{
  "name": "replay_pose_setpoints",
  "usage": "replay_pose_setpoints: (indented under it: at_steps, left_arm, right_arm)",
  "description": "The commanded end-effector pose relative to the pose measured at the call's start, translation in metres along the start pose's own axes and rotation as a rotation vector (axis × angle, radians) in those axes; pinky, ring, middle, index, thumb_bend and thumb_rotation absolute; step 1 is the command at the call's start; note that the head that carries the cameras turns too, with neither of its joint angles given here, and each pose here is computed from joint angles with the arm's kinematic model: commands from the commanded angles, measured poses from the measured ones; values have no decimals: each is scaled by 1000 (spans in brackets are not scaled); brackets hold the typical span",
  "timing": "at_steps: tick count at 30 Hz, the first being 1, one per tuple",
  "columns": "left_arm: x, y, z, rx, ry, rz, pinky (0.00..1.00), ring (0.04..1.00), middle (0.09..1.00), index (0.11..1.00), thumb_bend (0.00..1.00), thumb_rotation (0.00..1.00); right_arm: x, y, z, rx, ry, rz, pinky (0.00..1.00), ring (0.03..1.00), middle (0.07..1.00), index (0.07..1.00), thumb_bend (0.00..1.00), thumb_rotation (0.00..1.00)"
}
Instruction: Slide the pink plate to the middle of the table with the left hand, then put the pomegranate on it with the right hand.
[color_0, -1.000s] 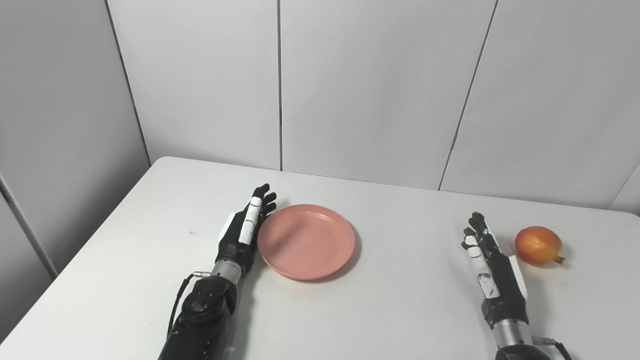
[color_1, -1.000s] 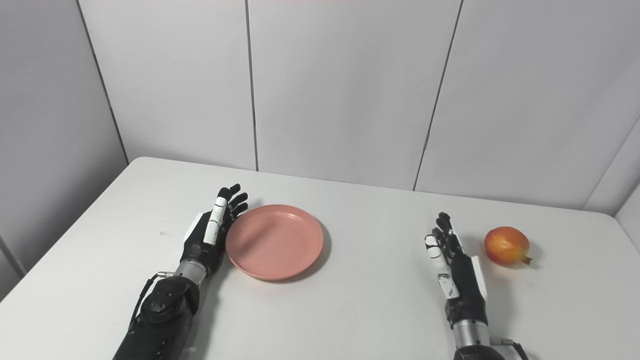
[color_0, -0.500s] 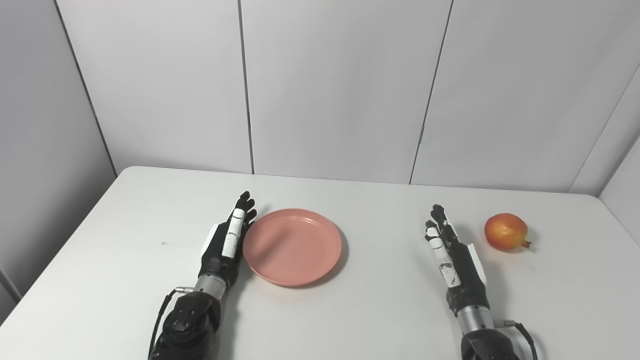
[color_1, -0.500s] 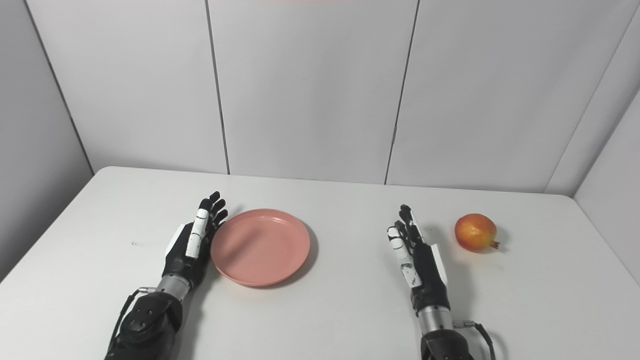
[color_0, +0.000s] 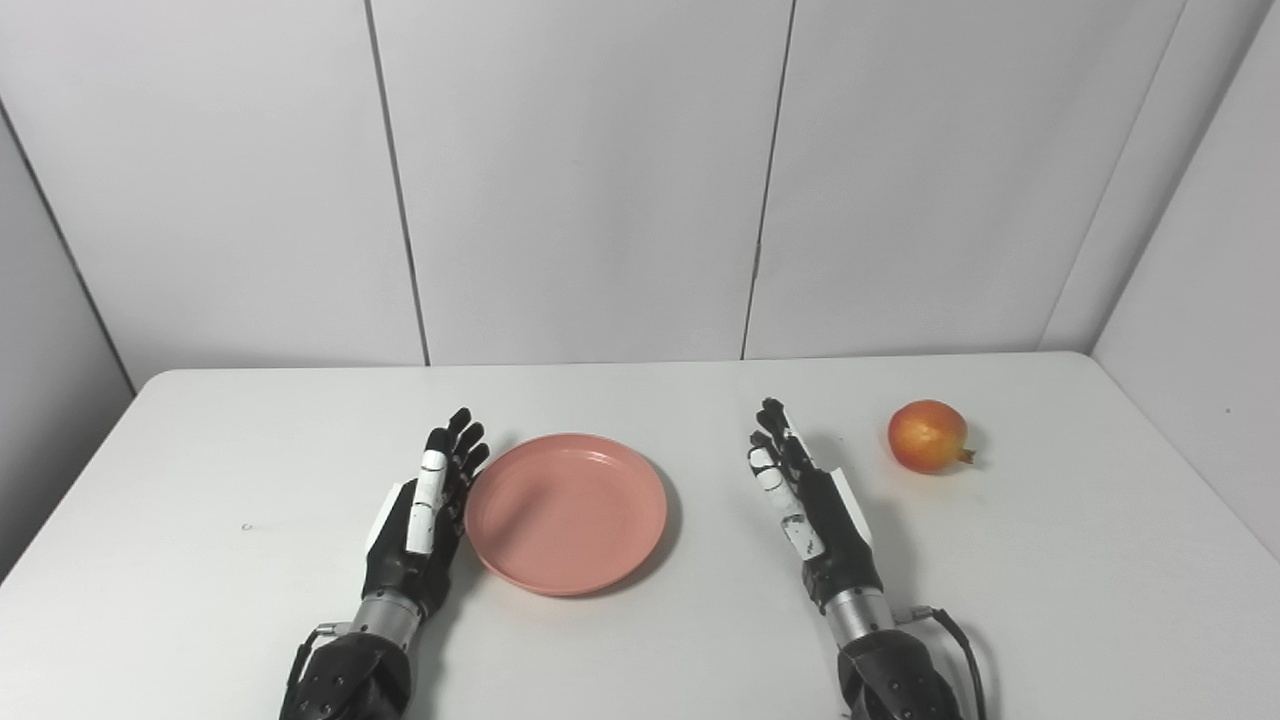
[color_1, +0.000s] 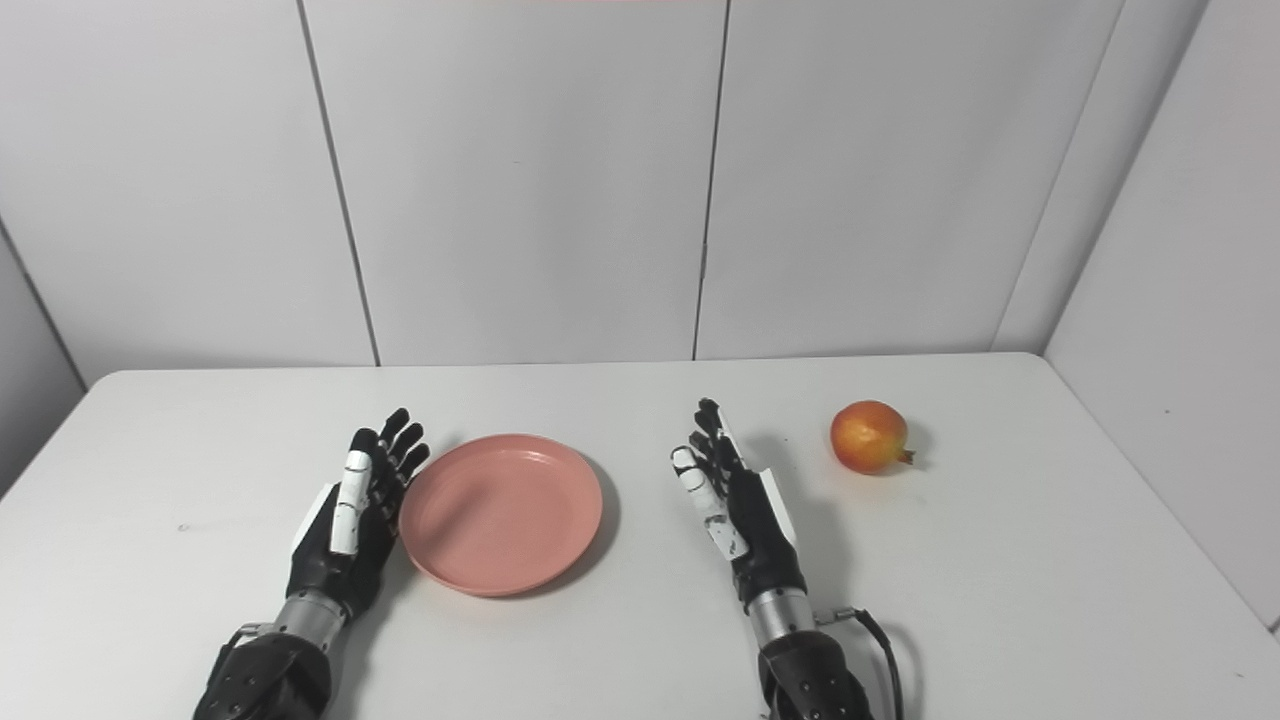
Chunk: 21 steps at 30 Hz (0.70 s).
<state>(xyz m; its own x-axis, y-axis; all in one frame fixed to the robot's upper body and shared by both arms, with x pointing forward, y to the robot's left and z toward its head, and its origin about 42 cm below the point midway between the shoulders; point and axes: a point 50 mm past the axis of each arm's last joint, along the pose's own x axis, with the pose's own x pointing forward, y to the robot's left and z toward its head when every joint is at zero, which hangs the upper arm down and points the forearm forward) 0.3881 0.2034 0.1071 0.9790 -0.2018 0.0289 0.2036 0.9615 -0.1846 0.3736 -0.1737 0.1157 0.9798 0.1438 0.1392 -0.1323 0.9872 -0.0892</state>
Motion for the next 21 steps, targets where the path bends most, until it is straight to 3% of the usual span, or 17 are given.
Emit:
replay_pose_setpoints:
  at_steps: [1, 6, 21]
  left_arm:
    - [-1, -2, 1, -18, -6, -15, 986, 1000, 1000, 1000, 680, 1000]
    - [-3, -3, -3, -53, -34, -22, 985, 1000, 1000, 1000, 678, 1000]
    - [-7, -9, -11, -45, -4, -90, 971, 994, 999, 995, 678, 1000]
  right_arm:
    - [1, 10, -2, 19, 10, -2, 927, 944, 964, 969, 636, 915]
    - [1, 12, -2, 18, 11, -1, 924, 949, 963, 967, 616, 917]
    - [0, 15, -2, 10, 17, -2, 924, 955, 958, 959, 601, 922]
